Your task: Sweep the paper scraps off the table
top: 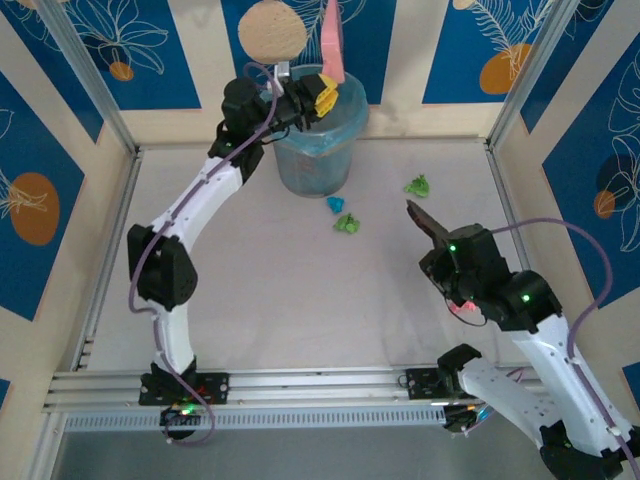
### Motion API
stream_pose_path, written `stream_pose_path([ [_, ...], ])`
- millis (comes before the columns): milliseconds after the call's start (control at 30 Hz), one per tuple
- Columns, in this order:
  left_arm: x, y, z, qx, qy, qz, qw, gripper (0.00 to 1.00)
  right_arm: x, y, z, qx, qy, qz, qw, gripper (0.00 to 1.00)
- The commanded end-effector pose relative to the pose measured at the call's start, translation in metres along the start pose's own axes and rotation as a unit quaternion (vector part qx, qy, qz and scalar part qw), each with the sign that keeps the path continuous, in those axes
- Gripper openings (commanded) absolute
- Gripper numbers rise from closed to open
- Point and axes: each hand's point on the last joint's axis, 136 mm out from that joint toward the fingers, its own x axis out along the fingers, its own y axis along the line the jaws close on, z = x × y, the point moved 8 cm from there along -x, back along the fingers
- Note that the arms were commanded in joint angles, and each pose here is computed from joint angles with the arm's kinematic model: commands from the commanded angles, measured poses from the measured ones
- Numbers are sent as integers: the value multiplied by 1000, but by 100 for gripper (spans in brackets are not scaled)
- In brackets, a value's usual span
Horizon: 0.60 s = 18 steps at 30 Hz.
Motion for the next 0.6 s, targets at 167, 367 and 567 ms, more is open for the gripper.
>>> stream_pose_path([
  [167, -24, 1, -103, 128, 99, 3, 987, 0, -40, -42, 16, 102, -88, -116, 984, 0],
  [367, -51, 55, -163, 215, 135, 166, 953, 0, -40, -56, 21, 121, -114, -139, 976, 0],
  [567, -80, 117, -205, 255, 166, 326, 895, 0, -33, -62, 26, 145, -116, -158, 970, 0],
])
